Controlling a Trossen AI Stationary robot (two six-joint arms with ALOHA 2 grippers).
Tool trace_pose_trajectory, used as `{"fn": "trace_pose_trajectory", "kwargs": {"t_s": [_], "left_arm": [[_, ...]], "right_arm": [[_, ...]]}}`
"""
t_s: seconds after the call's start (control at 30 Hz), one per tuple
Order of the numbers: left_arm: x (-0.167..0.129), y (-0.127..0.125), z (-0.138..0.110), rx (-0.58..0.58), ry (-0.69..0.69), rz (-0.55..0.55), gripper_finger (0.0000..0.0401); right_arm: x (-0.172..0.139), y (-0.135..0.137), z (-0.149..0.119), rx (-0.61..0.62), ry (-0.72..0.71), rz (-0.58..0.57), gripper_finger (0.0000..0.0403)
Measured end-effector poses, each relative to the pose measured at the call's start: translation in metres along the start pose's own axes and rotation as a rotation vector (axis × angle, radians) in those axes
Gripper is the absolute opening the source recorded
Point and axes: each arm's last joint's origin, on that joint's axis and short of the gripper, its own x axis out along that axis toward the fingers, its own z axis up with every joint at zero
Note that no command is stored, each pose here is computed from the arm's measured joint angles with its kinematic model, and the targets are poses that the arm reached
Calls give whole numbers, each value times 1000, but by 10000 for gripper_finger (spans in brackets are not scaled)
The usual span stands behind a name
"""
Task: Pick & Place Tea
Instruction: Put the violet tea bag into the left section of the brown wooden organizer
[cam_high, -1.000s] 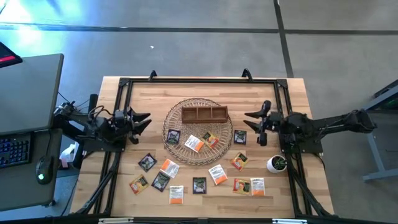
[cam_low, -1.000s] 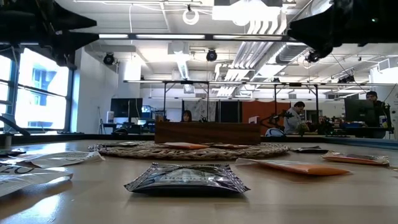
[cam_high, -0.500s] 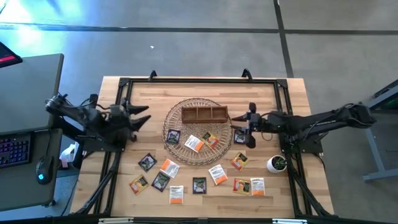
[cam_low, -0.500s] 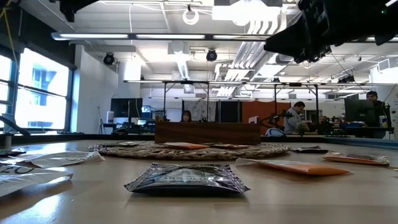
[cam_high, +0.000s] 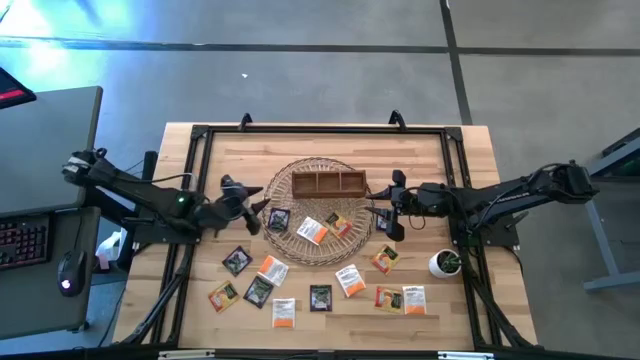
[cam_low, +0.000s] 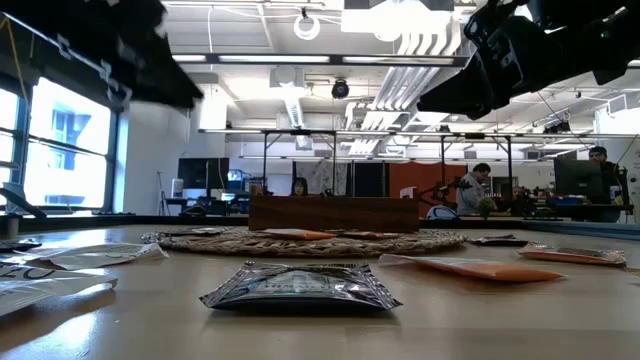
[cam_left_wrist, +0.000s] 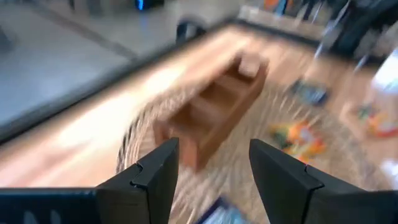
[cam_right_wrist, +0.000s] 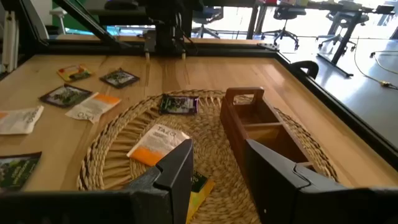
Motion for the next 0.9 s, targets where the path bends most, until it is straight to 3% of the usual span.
{"fn": "trace_pose_trajectory", "kwargs": {"t_s": [0.27, 0.47, 0.9], "left_arm": [[55, 17, -15, -16, 316, -61, 194], [79, 17, -39, 142, 485, -83, 194], [108, 8, -65, 196, 525, -63, 194]], "right_arm": [[4, 2, -5, 111, 35, 20, 138], [9, 5, -13, 123, 87, 78, 138], [16, 6, -21, 116, 134, 77, 138]]}}
